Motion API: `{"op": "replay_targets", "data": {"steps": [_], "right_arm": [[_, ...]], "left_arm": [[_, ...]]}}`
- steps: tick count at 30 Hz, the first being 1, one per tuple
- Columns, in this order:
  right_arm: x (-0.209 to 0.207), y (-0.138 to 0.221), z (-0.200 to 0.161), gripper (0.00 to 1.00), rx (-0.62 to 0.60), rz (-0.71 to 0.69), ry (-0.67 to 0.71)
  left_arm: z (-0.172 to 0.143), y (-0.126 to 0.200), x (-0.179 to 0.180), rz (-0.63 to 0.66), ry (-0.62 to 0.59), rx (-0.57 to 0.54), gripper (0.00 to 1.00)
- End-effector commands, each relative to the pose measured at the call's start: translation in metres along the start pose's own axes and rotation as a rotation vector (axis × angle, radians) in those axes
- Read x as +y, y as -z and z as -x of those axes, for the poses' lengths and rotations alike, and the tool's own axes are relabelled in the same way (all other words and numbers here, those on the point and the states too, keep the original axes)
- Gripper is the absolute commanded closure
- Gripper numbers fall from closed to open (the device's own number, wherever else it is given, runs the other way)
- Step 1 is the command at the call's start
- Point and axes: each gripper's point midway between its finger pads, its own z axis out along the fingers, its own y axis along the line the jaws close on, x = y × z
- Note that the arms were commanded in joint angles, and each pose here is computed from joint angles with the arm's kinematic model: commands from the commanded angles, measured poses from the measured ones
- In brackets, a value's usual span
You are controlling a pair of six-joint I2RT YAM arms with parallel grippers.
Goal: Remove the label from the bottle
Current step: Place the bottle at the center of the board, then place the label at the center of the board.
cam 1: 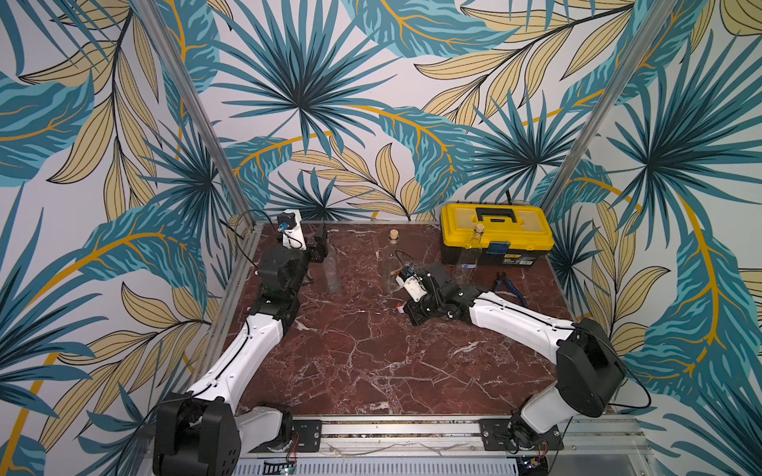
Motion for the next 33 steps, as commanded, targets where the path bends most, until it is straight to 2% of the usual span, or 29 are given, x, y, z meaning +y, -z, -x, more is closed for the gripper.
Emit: {"op": "replay_targets", "data": {"steps": [1,2,8,12,16,22,28,33], "right_arm": [[0.0,-0.003,-0.016,0.88,0.051,0.015,-0.027],[0.001,-0.004,-0.018,0.85,0.058,0.018,-0.031],[0.008,-0.001,-0.032,0.51,0.113,0.063,-0.067],[0.01,0.005,-0.038,0.38,0.124,0.07,-0.073],[0.013,0.011,-0.042,0.29,0.125,0.083,-0.088],[0.021,0.015,-0.046,0.22,0.141,0.13,-0.128],[0.033,0.023,-0.043,0.2,0.133,0.194,-0.152],[0.044,0.028,-0.038,0.2,0.115,0.256,-0.164]], "left_arm": [[-0.003,0.012,0.001,0.003,0.037,0.038,0.31],[-0.002,0.015,-0.001,-0.003,0.045,0.043,0.31],[-0.01,0.031,-0.021,-0.053,0.091,0.122,0.32],[-0.025,0.04,-0.047,-0.107,0.115,0.19,0.32],[-0.045,0.054,-0.074,-0.155,0.147,0.26,0.33],[-0.085,0.082,-0.113,-0.248,0.2,0.376,0.34],[-0.137,0.101,-0.148,-0.345,0.239,0.534,0.34],[-0.168,0.11,-0.162,-0.408,0.268,0.651,0.34]]}}
